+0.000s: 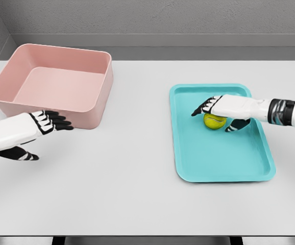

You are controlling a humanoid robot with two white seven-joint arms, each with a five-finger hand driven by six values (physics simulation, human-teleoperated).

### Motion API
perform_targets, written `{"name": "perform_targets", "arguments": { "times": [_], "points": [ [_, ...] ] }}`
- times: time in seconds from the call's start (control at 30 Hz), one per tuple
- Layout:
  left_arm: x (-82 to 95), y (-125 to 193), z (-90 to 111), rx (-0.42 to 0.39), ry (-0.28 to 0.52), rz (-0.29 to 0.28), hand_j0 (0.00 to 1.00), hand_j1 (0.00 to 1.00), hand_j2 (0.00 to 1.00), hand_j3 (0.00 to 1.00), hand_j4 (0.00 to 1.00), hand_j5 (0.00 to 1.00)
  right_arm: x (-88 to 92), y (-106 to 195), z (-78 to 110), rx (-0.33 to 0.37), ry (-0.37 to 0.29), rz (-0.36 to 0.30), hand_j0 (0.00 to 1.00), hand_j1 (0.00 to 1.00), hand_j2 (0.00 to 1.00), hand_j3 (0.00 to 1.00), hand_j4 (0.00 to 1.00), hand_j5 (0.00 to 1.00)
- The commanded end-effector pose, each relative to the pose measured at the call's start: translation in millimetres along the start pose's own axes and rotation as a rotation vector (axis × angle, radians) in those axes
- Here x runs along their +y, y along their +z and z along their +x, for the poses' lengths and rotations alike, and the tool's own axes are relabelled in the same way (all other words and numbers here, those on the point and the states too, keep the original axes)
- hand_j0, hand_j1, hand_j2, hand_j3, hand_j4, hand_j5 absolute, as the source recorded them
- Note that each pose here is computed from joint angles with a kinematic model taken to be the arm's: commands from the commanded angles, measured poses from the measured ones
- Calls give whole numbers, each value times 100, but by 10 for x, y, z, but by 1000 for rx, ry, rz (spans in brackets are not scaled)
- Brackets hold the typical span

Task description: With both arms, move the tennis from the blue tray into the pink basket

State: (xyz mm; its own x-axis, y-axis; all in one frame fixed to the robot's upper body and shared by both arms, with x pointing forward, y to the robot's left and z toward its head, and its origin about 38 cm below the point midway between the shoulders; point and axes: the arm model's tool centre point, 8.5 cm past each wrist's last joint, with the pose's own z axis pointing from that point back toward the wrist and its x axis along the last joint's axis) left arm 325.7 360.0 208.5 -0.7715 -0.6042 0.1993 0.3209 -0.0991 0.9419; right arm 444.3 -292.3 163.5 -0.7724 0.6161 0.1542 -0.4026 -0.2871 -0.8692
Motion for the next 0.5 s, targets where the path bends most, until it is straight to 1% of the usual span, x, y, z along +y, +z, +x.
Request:
{"name": "perform_targets", "arguments": {
  "times": [0.0, 0.27, 0.47],
  "points": [
    [-14, 35, -10, 6, 1, -18, 100, 100, 100, 100, 100, 100, 17, -17, -7, 4, -3, 4, 87, 87, 87, 87, 87, 87],
    [-6, 53, -38, 16, -7, -24, 100, 100, 100, 100, 100, 100, 28, -14, -20, 8, -4, 7, 76, 76, 76, 76, 76, 76],
    [-1, 52, -41, 17, -18, -28, 100, 100, 100, 100, 100, 100, 58, -1, -57, 19, -13, 14, 75, 75, 75, 75, 75, 75]
  ]
}}
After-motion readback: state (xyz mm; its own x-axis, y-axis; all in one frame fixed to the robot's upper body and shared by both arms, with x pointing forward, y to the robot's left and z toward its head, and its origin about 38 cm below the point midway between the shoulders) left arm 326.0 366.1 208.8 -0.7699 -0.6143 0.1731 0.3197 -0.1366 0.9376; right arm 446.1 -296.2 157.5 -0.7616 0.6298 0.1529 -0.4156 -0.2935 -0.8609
